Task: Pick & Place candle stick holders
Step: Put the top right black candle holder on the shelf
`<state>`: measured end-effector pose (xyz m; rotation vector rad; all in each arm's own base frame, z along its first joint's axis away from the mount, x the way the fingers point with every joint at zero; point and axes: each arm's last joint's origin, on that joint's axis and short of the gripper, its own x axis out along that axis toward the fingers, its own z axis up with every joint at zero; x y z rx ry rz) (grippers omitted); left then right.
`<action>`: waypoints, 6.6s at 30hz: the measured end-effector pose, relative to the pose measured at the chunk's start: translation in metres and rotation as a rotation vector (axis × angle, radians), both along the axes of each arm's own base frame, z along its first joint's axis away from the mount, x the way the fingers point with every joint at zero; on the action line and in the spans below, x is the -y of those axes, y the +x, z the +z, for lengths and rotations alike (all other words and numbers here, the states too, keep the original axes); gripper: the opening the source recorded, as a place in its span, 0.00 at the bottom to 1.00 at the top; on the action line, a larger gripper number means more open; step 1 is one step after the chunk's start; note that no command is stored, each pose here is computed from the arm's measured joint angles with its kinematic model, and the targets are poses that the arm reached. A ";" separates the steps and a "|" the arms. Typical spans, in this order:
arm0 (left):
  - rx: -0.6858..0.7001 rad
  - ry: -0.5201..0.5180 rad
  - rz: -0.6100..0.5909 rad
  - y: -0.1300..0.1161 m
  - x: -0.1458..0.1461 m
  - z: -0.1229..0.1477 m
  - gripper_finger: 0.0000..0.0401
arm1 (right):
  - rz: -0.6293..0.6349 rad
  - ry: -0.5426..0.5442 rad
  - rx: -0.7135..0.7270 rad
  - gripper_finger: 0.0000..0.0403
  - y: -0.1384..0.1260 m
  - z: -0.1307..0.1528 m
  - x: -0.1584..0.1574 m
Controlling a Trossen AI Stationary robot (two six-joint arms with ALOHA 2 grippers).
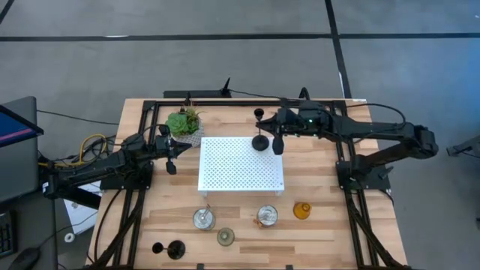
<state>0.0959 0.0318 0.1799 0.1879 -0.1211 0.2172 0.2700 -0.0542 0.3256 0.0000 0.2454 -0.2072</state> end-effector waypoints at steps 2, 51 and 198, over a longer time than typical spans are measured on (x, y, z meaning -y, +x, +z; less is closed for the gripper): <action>0.000 0.000 0.000 0.000 0.000 0.000 0.02 | -0.023 0.011 0.028 0.00 -0.007 -0.004 -0.001; 0.003 0.001 0.000 0.000 0.000 0.000 0.02 | -0.029 0.092 0.095 0.18 -0.048 -0.029 -0.015; 0.029 -0.074 -0.191 0.157 -0.024 0.129 0.04 | 0.299 -0.027 0.126 0.13 0.069 0.012 0.017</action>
